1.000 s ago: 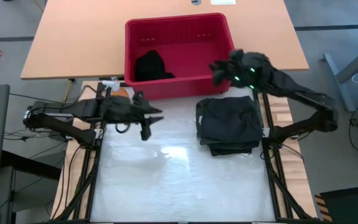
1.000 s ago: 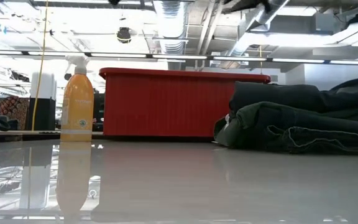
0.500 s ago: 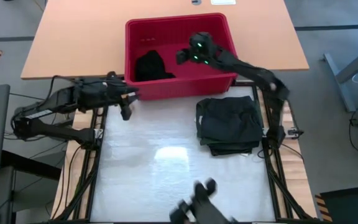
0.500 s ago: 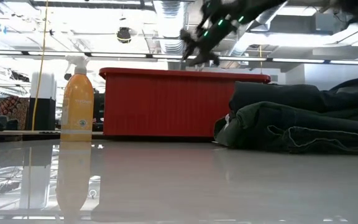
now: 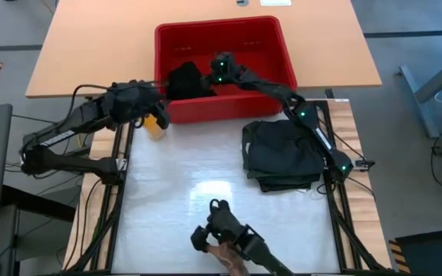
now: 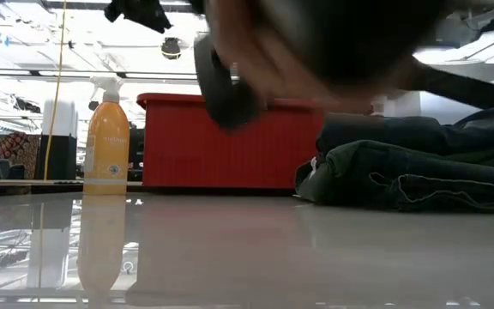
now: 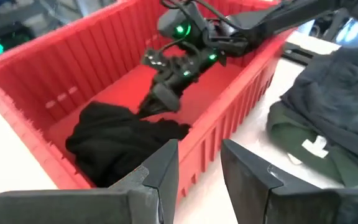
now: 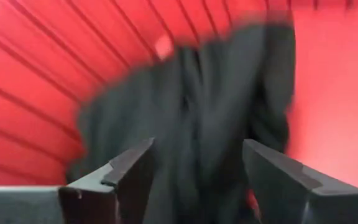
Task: Fold Laundry from Bin
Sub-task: Remove the black shirt from the red bin
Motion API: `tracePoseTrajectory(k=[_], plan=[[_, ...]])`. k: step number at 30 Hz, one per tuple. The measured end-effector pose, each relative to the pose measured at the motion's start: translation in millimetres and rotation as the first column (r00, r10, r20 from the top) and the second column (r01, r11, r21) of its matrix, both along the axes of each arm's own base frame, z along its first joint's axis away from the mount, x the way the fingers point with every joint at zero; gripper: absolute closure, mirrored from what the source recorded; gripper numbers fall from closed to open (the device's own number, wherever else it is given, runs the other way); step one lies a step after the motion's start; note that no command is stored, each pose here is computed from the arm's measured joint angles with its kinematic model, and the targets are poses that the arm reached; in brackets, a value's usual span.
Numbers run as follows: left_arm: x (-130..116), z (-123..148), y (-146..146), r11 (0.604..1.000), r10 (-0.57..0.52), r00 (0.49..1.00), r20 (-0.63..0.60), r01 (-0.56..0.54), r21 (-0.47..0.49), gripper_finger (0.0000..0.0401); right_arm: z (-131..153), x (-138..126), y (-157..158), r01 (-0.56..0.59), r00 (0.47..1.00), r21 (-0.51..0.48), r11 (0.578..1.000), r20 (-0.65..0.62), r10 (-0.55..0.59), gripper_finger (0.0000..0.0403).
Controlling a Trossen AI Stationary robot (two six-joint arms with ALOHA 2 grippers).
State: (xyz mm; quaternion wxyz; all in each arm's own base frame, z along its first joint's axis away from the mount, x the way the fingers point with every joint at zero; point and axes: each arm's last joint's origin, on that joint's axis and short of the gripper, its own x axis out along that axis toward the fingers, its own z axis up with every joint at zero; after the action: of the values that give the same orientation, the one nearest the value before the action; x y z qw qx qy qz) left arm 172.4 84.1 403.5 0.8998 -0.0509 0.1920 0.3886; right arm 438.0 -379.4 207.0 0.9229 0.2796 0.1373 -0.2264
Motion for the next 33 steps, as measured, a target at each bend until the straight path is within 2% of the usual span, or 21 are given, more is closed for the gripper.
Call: tracePoseTrajectory(k=[4, 6, 9, 13, 16, 20, 21, 23, 26, 29, 33], plan=[[0.0, -2.9, 10.1, 0.999, 0.020, 1.000, 0.014, -0.019, -0.045, 0.0291, -35.9, -3.3, -2.9, -0.089, 0.989, 0.038, 0.995, -0.119, 0.093, 0.0127], [0.3, -5.0, 14.2, 0.998, 0.026, 1.000, 0.005, -0.025, -0.059, 0.0291, -46.0, -2.5, 0.6, -0.160, 0.972, 0.019, 0.987, -0.171, 0.161, 0.0127], [2.6, -7.2, 18.8, 0.997, 0.029, 1.000, 0.000, -0.029, -0.069, 0.0291, -45.6, 6.3, 12.3, -0.231, 0.949, -0.046, 0.972, -0.232, 0.214, 0.0127], [6.6, -10.9, 23.8, 0.996, 0.019, 1.000, -0.012, -0.020, -0.088, 0.0291, -38.0, 18.0, 23.9, -0.229, 0.938, -0.150, 0.962, -0.300, 0.176, 0.0146], [9.0, -12.7, 25.0, 0.995, 0.003, 1.000, -0.016, -0.005, -0.099, 0.0291, -33.1, 22.4, 26.6, -0.277, 0.932, -0.210, 0.938, -0.297, 0.209, 0.0217], [9.0, -12.7, 24.9, 0.995, 0.001, 1.000, -0.017, -0.002, -0.099, 0.0291, -18.2, 25.8, 27.1, -0.321, 0.940, -0.269, 0.908, -0.208, 0.271, 0.0365], [8.6, -12.8, 24.7, 0.995, 0.002, 1.000, -0.016, -0.004, -0.103, 0.0291, -10.4, 26.5, 26.7, -0.310, 0.948, -0.291, 0.905, -0.172, 0.269, 0.0379], [6.5, -11.6, 23.2, 0.994, -0.004, 1.000, -0.006, 0.003, -0.111, 0.0291, 9.9, 22.0, 21.9, -0.276, 0.961, -0.331, 0.902, -0.102, 0.257, 0.0378], [0.8, -7.4, 19.3, 0.994, -0.024, 1.000, 0.019, 0.026, -0.108, 0.0291, 57.5, 10.7, 19.6, -0.214, 0.971, -0.435, 0.875, 0.001, 0.238, 0.0381], [-4.8, -3.6, 16.0, 0.995, -0.026, 0.999, 0.036, 0.029, -0.098, 0.0291, 124.6, -11.5, 25.1, -0.134, 0.966, -0.567, 0.813, 0.108, 0.235, 0.0386], [-13.4, 2.0, 11.0, 0.997, -0.038, 0.998, 0.048, 0.041, -0.065, 0.0291, 221.0, -53.5, 49.9, -0.015, 0.924, -0.724, 0.690, 0.255, 0.287, 0.0386]])
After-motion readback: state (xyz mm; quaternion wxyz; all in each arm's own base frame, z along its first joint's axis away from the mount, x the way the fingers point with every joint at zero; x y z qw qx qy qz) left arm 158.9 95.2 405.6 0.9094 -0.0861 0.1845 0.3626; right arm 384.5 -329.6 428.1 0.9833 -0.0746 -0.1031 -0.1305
